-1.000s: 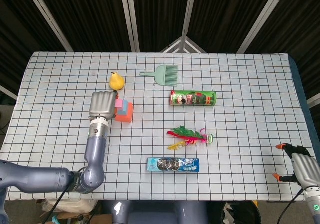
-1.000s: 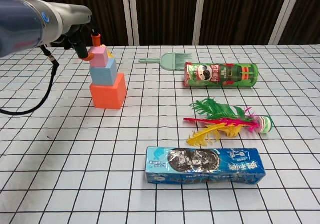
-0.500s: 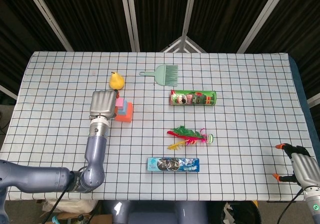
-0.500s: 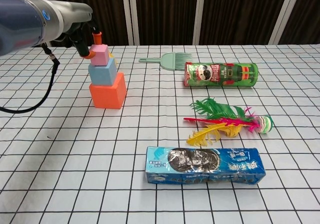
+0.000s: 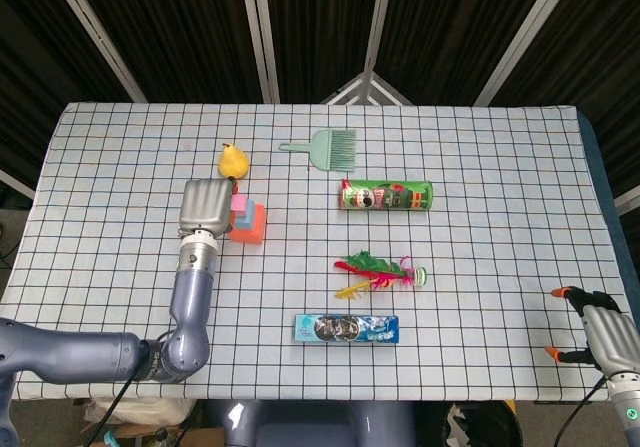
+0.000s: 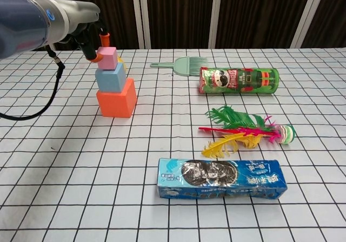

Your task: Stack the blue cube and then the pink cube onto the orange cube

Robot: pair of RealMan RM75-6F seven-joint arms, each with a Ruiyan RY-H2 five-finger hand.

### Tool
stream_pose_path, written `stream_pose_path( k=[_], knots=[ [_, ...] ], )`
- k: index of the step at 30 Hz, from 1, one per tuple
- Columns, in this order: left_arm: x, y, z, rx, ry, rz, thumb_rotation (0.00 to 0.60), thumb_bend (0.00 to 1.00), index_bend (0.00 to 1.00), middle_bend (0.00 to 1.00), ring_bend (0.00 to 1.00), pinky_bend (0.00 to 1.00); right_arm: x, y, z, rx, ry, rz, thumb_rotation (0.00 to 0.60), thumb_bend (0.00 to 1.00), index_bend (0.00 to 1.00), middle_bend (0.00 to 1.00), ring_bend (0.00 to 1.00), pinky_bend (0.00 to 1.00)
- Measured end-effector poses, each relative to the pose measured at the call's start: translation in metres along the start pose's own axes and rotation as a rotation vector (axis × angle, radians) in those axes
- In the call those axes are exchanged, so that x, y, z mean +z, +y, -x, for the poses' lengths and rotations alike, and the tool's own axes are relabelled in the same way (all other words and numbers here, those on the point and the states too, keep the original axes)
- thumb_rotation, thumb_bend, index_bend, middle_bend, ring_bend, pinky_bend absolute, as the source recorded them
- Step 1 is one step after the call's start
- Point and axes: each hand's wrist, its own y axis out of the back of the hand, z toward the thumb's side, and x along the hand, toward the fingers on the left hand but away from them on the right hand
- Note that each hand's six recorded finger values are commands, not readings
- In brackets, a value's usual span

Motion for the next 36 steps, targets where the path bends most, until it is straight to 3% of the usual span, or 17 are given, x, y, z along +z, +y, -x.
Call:
stream_pose_path(
  k=[36],
  knots=[
    [0.001,-0.0004,0.004,-0.007,-0.009,0.002,0.6,0.47,0.43,0.87,0.75,0.86,0.0,0.0002,-0.0005,0.002,-0.004,0.002,0.6,0.17,0.25,0.2,0.19,0.1]
  ],
)
